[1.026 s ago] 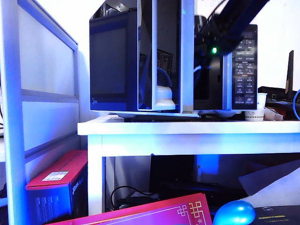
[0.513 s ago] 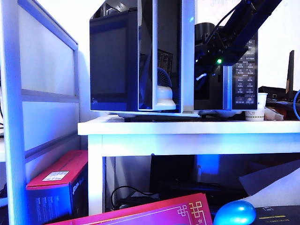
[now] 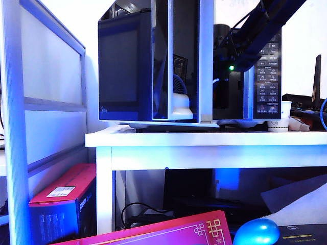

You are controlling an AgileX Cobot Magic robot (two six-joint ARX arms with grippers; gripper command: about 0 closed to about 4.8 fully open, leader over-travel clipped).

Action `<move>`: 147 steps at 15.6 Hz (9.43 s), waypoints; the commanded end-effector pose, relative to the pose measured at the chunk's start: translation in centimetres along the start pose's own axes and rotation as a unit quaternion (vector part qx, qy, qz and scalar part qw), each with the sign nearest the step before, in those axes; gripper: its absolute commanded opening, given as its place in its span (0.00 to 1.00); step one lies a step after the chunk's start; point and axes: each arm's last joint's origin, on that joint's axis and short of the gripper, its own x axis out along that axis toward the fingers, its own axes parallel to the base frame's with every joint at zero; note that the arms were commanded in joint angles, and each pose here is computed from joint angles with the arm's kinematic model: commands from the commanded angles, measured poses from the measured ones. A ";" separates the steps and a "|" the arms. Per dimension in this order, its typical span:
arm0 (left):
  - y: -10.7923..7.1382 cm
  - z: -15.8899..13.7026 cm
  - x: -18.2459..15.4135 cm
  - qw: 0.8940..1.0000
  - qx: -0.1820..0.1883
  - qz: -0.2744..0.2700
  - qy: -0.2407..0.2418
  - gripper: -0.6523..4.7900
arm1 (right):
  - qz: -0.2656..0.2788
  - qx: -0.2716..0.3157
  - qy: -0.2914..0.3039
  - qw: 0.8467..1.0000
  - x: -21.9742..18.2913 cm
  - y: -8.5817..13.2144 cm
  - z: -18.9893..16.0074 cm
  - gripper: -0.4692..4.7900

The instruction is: Open the microwave door, place the orange inside the microwave, then close the microwave door.

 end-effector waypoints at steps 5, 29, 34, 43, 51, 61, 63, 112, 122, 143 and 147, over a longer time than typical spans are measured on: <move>0.1 0.0 -0.3 1.000 0.000 0.001 -0.003 0.65 | -0.006 0.026 0.052 0.998 -0.8 -0.8 1.4 1.00; 0.0 -0.4 -0.3 1.000 -0.008 -0.003 0.021 0.65 | -0.032 0.068 0.061 0.995 -7.2 -7.4 10.7 1.00; 0.0 -0.5 -0.3 1.000 -0.007 -0.001 0.025 0.65 | -0.052 0.064 0.066 0.994 -12.1 -11.1 14.8 1.00; -0.1 -1.4 -0.4 0.997 0.001 -0.007 0.071 0.65 | -0.145 0.074 0.034 0.986 -24.9 -17.5 22.3 0.41; -1.6 -1.7 2.1 0.988 -0.019 -0.125 0.091 0.16 | -0.204 0.153 0.007 0.967 -32.1 -19.7 24.8 0.09; -4.3 -3.3 9.9 0.976 -0.018 -0.171 0.136 0.11 | -0.181 0.246 0.015 0.952 -35.1 -19.8 25.1 0.09; -4.4 -2.1 11.3 0.985 -0.024 -0.154 0.071 0.11 | -0.180 0.246 0.014 0.952 -35.2 -19.8 25.1 0.09; -4.1 -1.4 24.8 0.986 -0.083 0.048 -0.138 0.11 | -0.113 0.240 0.110 0.958 -32.6 -17.9 23.1 0.09; 1.9 4.0 -15.9 0.910 -0.107 -0.047 -0.399 0.11 | -0.155 0.252 0.005 0.955 -42.7 -19.9 26.0 0.09; 7.8 -13.0 -31.6 0.940 -0.043 -0.197 -0.276 0.11 | -0.047 0.365 -0.029 0.929 -49.5 -0.2 5.8 0.09; 7.8 -13.0 -31.6 0.940 -0.043 -0.197 -0.276 0.11 | -0.002 0.412 0.060 0.909 -47.1 4.8 0.3 0.09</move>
